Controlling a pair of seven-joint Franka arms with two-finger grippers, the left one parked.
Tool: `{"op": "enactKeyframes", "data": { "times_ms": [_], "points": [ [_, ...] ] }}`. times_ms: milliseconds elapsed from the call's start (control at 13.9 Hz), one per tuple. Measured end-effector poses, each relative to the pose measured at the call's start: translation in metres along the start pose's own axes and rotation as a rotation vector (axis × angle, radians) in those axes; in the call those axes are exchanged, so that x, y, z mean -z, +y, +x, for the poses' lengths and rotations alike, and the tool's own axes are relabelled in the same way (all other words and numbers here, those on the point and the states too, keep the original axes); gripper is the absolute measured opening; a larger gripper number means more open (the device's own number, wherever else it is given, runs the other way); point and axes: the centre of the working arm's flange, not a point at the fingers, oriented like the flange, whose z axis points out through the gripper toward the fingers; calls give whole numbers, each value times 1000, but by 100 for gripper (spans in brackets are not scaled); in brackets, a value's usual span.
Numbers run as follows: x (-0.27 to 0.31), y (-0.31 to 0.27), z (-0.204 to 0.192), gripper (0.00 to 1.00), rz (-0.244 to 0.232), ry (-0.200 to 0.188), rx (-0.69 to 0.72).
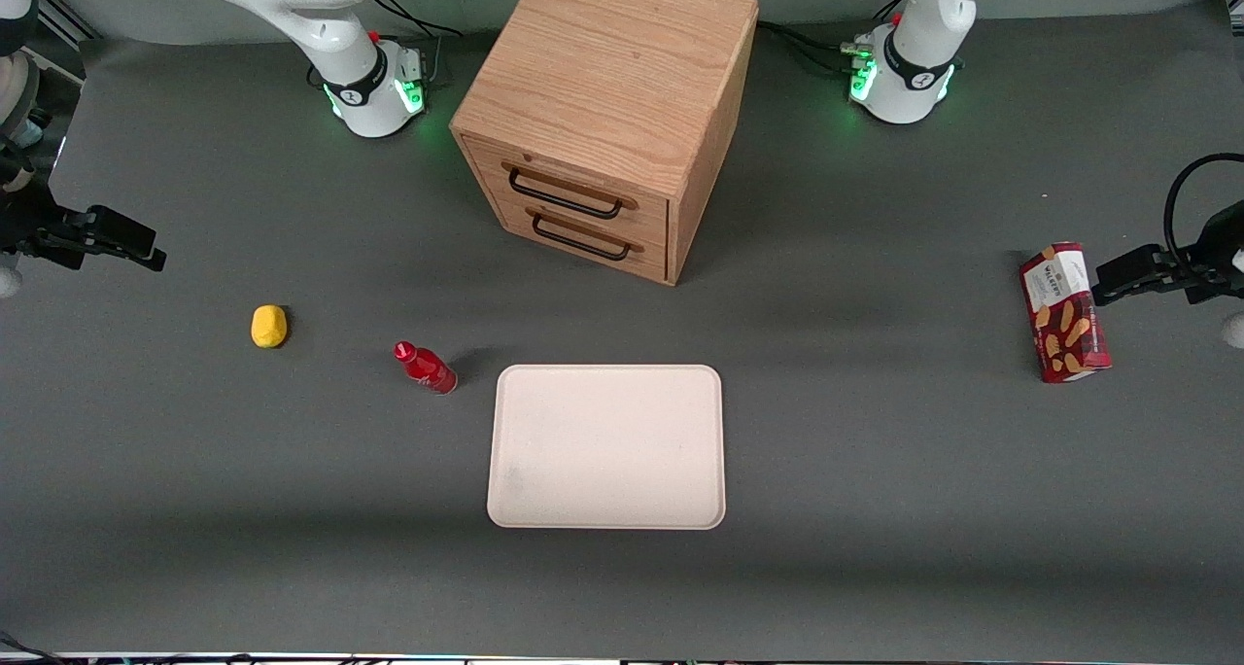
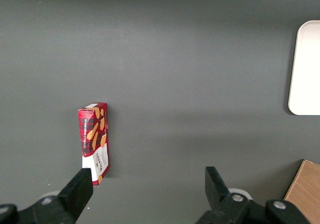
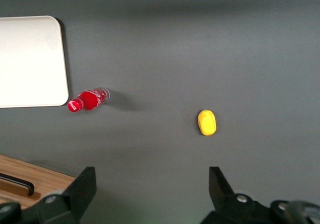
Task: Place coke bottle on tray
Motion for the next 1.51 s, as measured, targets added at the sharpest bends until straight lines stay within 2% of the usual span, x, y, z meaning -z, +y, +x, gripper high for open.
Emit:
{"op": "enactKeyframes", "data": {
  "times_ms": [502,1077,1507],
  "points": [
    [-8,-29,5,100,0,-9,45],
    [-22,-124,44,100,11,7,32],
    [-37,-195,54,100,16,11,-21]
  ]
}}
